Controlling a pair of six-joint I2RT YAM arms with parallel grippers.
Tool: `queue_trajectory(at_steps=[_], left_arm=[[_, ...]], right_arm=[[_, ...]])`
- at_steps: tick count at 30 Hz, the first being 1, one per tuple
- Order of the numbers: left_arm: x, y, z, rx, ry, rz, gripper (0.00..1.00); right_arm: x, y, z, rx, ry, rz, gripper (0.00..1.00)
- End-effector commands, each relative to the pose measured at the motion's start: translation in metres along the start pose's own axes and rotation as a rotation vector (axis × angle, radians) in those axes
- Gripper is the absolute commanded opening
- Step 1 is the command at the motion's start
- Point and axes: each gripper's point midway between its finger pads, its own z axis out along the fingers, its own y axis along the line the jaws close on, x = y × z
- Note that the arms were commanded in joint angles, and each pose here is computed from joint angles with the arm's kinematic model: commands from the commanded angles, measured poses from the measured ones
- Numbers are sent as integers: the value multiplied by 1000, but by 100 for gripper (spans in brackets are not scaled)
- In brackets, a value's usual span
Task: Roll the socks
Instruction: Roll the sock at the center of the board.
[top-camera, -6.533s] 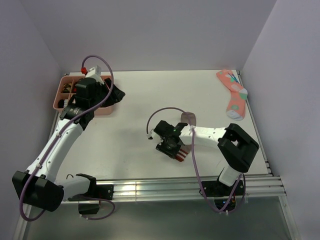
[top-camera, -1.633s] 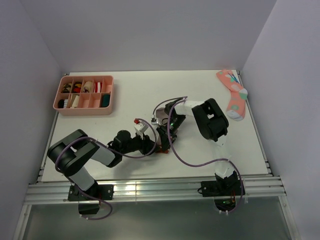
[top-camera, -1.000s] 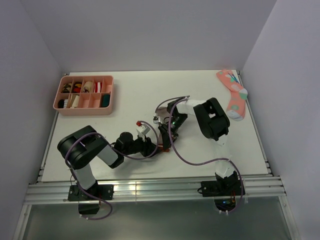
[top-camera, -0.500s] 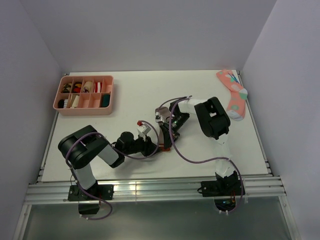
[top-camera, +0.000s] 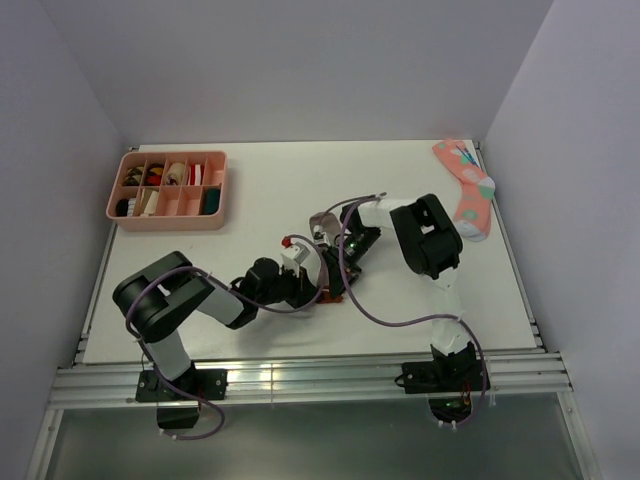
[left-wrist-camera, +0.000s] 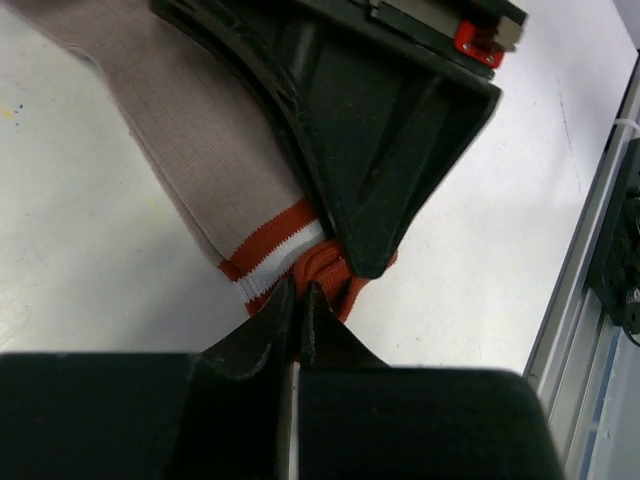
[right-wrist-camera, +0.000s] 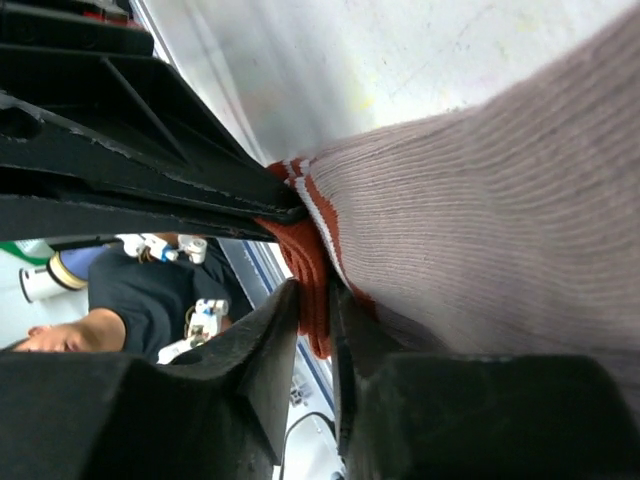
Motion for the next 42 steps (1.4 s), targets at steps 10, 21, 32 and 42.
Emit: queue_trajectory(at_steps=[10,21,32,42], left_arm=[[-4,7,-7,-194,137,-120,0],[-5,-10,-13,-230,303,-236,0],[9,-13,-11,-238,496,-349,0],[26,-5,-13,-238,631,-486,0]], right_arm=[[-35,26,-53,277,-267,-197,42],[-41,55,-121,496,-569,-356,39],[-24,58,-152,724,-653,-553,36],[4,81,-92,862,-530,-989,36]])
